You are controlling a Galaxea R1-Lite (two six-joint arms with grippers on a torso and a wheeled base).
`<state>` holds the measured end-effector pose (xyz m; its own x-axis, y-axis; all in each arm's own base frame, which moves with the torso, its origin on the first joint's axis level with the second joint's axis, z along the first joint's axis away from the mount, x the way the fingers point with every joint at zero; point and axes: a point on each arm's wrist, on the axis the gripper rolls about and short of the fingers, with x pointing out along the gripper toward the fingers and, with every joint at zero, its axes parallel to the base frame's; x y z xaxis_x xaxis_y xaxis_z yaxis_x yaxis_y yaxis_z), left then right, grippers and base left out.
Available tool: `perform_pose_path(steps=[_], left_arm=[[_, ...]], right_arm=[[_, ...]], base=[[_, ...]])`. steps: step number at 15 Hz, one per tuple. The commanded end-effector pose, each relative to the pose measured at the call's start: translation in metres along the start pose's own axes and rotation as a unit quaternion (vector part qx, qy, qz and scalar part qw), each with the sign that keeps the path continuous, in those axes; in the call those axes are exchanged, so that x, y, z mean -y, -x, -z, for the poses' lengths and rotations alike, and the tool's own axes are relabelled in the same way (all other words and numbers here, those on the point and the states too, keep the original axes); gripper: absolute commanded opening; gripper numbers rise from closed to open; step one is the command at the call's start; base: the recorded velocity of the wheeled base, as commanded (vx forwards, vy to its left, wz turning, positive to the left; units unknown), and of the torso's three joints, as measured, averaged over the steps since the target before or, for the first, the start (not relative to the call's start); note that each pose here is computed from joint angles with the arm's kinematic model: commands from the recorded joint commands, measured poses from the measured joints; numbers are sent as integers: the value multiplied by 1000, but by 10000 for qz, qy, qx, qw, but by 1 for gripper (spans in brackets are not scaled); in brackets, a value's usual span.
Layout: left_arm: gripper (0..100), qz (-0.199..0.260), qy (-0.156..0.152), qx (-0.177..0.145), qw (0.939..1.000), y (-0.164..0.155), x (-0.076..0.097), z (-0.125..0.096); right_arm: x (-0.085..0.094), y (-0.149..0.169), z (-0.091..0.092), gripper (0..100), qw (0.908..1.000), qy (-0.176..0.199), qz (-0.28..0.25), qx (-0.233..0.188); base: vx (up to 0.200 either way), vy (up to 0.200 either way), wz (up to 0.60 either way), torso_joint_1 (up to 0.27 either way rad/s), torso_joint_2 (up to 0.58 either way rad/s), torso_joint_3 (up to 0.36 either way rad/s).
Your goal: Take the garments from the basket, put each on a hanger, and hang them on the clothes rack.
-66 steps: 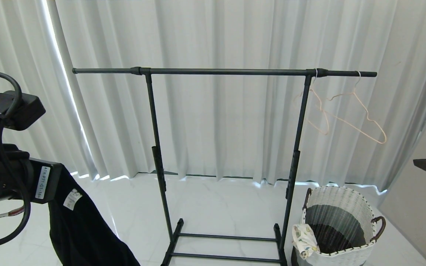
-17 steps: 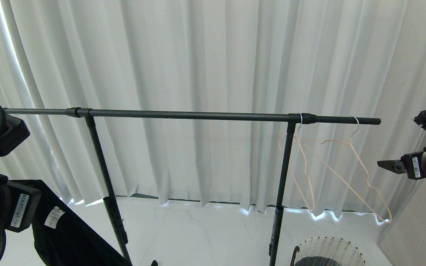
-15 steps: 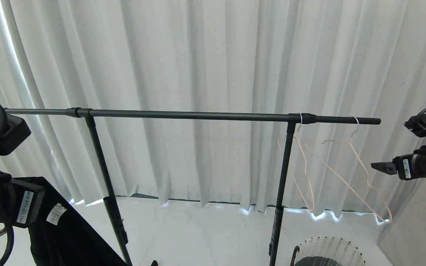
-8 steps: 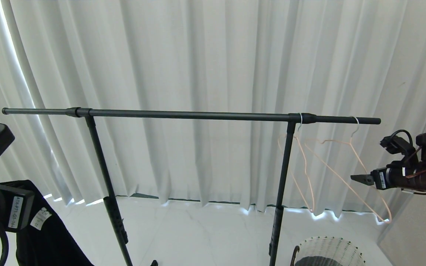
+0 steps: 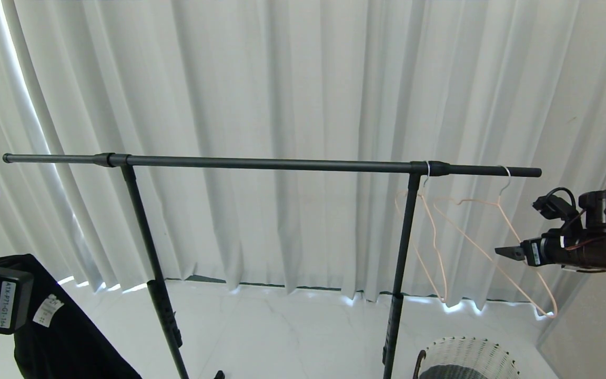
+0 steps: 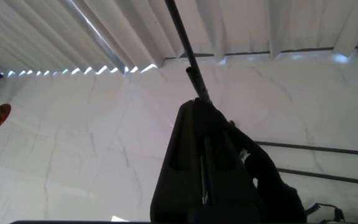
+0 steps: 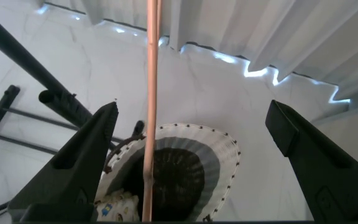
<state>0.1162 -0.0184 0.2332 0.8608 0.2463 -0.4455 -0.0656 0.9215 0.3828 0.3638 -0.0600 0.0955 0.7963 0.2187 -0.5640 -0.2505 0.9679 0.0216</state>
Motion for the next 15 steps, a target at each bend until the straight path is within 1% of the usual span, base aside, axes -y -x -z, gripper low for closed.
perform_pose_path(steps=[1,6,7,15], left_arm=[[0,-7,1,2,10000,0,0,0],[0,-14,25,36,10000,2,-1,-1],[0,-16,24,50,10000,2,-1,0],[0,-15,57,85,9999,4,-2,-1]], right_arm=[[-1,-4,2,100,10000,-1,-40,-35],[-9,-11,4,100,9998,-35,-164,-107],[-8,-12,4,0,9998,-35,-164,-107],[-9,-7,-1,0,9999,-8,-136,-18]], base=[[0,0,0,0,0,0],[0,0,0,0,0,0],[0,0,0,0,0,0],[0,0,0,0,0,0]])
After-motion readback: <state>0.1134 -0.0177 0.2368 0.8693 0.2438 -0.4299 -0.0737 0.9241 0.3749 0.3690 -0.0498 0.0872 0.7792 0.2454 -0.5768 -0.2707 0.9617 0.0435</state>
